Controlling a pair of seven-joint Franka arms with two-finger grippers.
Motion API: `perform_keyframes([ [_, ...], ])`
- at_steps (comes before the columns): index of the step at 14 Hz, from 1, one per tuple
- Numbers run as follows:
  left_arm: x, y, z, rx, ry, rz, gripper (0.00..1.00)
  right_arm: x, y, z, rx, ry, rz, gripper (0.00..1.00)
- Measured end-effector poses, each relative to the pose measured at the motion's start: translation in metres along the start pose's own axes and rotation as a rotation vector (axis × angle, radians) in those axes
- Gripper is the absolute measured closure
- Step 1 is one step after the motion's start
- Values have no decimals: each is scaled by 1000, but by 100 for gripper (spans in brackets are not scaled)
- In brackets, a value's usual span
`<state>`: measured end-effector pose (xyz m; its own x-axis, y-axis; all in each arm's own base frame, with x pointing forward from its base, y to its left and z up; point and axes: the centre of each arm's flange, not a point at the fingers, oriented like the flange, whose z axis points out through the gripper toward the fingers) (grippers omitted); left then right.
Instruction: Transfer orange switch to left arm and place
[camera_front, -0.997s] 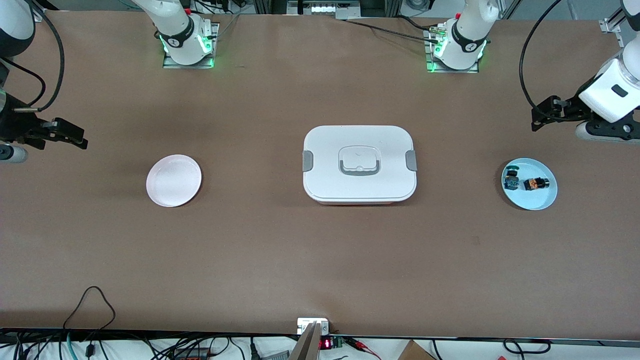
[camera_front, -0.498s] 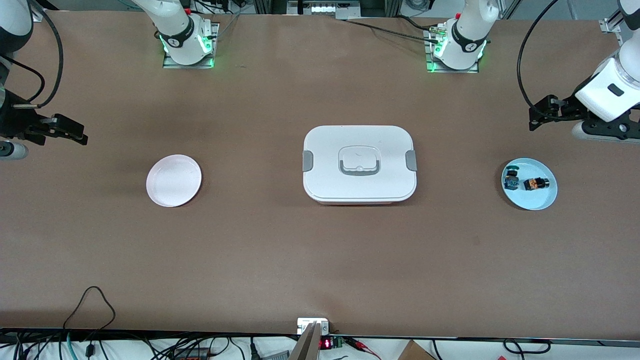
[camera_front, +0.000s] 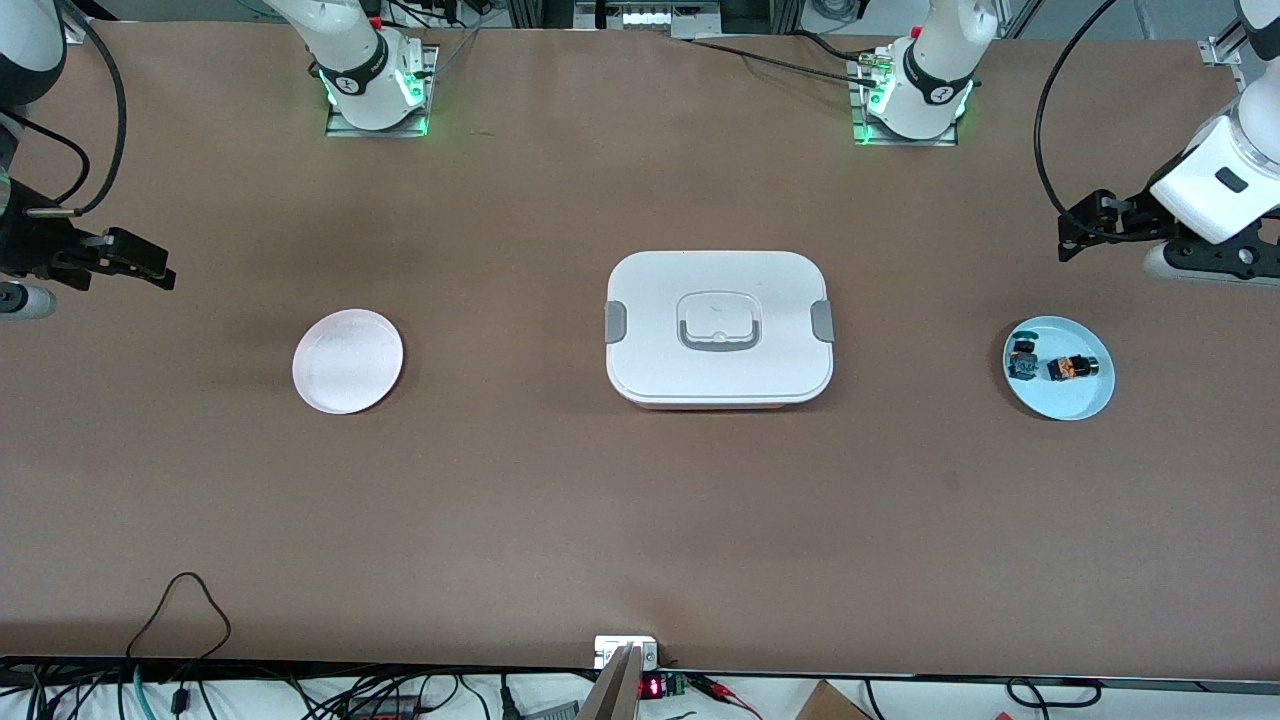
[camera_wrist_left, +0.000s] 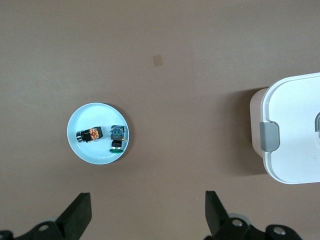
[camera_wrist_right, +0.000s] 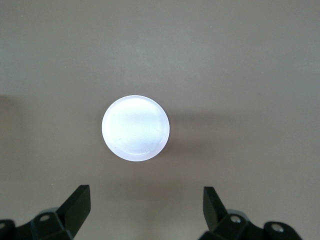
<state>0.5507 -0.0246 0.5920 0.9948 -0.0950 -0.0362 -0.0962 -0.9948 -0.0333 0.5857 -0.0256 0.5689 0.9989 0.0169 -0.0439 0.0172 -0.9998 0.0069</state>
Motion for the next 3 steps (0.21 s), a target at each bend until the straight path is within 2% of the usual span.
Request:
perform_keyframes([
  [3,0,0,0,0,0,0,0,0,1,0,0,0,2,0],
])
